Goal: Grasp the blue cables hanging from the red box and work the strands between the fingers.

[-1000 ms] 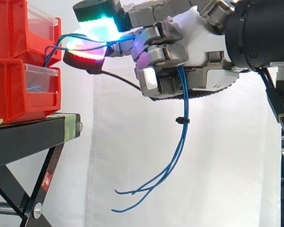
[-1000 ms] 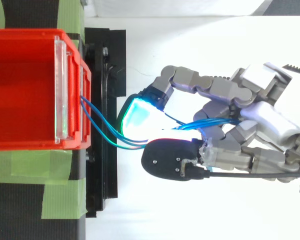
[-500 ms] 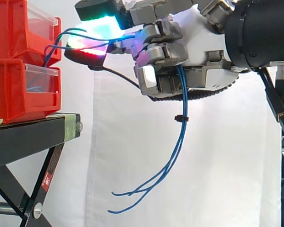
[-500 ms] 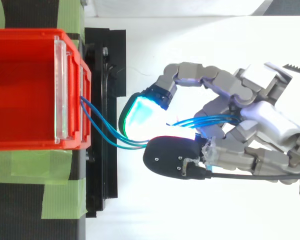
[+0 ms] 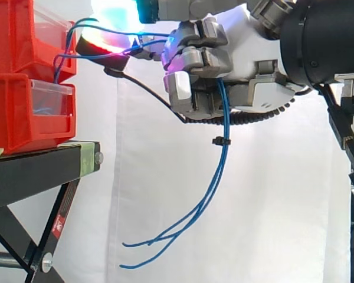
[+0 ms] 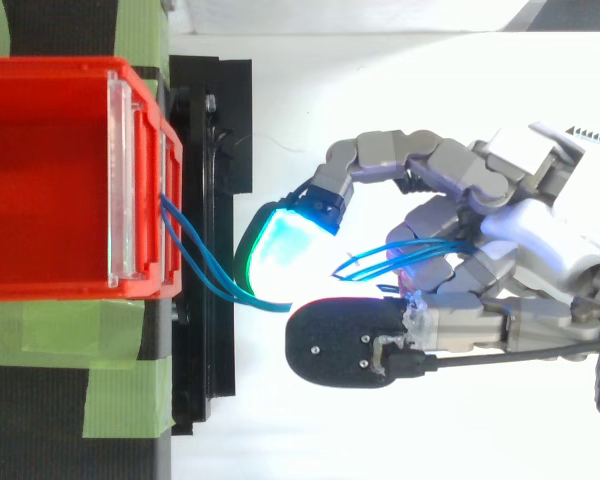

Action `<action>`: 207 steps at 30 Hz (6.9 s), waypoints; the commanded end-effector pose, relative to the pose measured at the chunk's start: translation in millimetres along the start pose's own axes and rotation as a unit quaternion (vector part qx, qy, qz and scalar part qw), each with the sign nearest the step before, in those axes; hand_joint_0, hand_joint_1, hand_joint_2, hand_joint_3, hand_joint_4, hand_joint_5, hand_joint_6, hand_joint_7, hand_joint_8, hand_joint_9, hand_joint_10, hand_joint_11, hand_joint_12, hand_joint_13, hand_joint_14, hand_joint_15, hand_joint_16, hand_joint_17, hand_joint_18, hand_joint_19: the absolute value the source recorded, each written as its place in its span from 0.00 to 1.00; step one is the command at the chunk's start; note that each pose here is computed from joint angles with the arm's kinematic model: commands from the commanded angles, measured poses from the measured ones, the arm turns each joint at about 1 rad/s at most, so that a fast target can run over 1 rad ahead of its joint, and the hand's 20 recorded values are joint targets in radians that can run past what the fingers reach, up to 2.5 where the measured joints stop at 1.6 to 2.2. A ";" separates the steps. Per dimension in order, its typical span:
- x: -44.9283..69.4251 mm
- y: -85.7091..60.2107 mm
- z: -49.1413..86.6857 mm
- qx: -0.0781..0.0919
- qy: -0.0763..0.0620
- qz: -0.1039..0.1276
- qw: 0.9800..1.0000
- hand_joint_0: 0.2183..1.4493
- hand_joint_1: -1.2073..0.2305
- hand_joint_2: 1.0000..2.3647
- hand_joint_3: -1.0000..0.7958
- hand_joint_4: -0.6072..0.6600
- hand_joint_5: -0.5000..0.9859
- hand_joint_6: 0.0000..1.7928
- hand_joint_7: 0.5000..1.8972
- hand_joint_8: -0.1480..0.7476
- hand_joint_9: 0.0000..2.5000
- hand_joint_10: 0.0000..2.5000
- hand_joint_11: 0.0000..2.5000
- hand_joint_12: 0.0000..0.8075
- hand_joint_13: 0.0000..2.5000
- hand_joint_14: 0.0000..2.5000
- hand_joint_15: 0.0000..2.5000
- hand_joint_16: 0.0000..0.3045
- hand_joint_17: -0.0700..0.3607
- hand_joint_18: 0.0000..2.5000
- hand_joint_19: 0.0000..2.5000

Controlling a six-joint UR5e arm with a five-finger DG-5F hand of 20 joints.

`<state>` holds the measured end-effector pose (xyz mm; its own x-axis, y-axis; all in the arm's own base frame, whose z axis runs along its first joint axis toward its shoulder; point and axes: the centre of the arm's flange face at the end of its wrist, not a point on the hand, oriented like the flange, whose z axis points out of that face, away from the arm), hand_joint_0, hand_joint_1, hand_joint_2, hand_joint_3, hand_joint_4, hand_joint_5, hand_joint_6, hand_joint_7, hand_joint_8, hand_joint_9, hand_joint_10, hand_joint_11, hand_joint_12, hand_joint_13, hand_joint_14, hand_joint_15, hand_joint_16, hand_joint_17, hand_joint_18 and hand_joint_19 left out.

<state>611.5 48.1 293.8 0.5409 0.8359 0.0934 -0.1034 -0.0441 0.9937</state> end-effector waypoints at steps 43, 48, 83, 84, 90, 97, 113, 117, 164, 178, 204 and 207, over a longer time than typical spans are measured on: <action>9.3 -2.8 -8.7 0.007 0.019 -0.006 1.000 0.38 0.36 0.00 0.00 0.74 0.25 0.81 0.42 0.77 0.53 1.00 1.00 0.83 0.68 1.00 0.77 0.66 0.51 0.78 0.29; 9.1 -2.0 -9.3 0.007 0.015 -0.007 1.000 0.33 0.37 0.00 0.00 0.76 0.22 0.76 0.38 0.77 0.53 1.00 1.00 0.83 0.68 1.00 0.77 0.66 0.51 0.78 0.29; 9.0 -1.4 -9.0 0.006 0.013 -0.007 1.000 0.68 0.28 0.01 0.23 0.70 0.16 0.69 0.36 0.77 0.53 1.00 1.00 0.83 0.68 1.00 0.77 0.66 0.51 0.78 0.29; 8.7 -2.9 -9.2 0.007 0.013 -0.008 1.000 0.68 0.29 0.01 0.27 0.70 0.17 0.72 0.35 0.77 0.53 1.00 1.00 0.83 0.68 1.00 0.77 0.66 0.51 0.78 0.29; 8.7 -2.9 -9.2 0.007 0.013 -0.008 1.000 0.62 0.32 0.01 0.28 0.70 0.18 0.73 0.37 0.77 0.53 1.00 1.00 0.83 0.68 1.00 0.77 0.66 0.51 0.78 0.29; 8.6 -2.0 -9.3 0.007 0.013 -0.007 1.000 0.56 0.40 0.01 0.30 0.72 0.19 0.72 0.38 0.77 0.53 1.00 1.00 0.83 0.68 1.00 0.77 0.66 0.51 0.78 0.29; 8.6 -2.0 -9.3 0.007 0.013 -0.007 1.000 0.49 0.52 0.01 0.25 0.69 0.31 0.58 0.47 0.77 0.53 1.00 1.00 0.83 0.68 1.00 0.77 0.66 0.51 0.78 0.29; 8.6 -2.0 -9.3 0.007 0.013 -0.007 1.000 0.48 0.52 0.01 0.22 0.70 0.33 0.56 0.49 0.77 0.53 1.00 1.00 0.83 0.68 1.00 0.77 0.66 0.51 0.78 0.29; -1.7 -5.2 -7.4 0.020 0.008 -0.038 0.999 0.46 0.40 0.01 0.20 0.71 0.29 0.61 0.46 0.77 0.53 1.00 1.00 0.83 0.68 1.00 0.77 0.66 0.51 0.78 0.29; -3.6 -4.5 -5.0 0.017 0.002 -0.054 0.998 0.62 0.34 0.00 0.52 0.72 0.30 0.71 0.38 0.77 0.53 1.00 1.00 0.83 0.68 1.00 0.77 0.66 0.51 0.78 0.29; 4.3 9.3 16.3 -0.044 -0.006 -0.086 0.995 0.48 0.34 0.01 0.40 0.73 0.21 0.69 0.39 0.77 0.53 1.00 1.00 0.83 0.68 1.00 0.77 0.66 0.51 0.78 0.29; 3.9 9.5 17.0 -0.045 -0.006 -0.084 0.995 0.53 0.36 0.00 0.49 0.74 0.23 0.69 0.36 0.77 0.53 1.00 1.00 0.83 0.68 1.00 0.77 0.66 0.51 0.78 0.29</action>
<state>626.2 42.1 304.3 0.5666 0.8206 -0.0748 -0.0799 0.1450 0.9862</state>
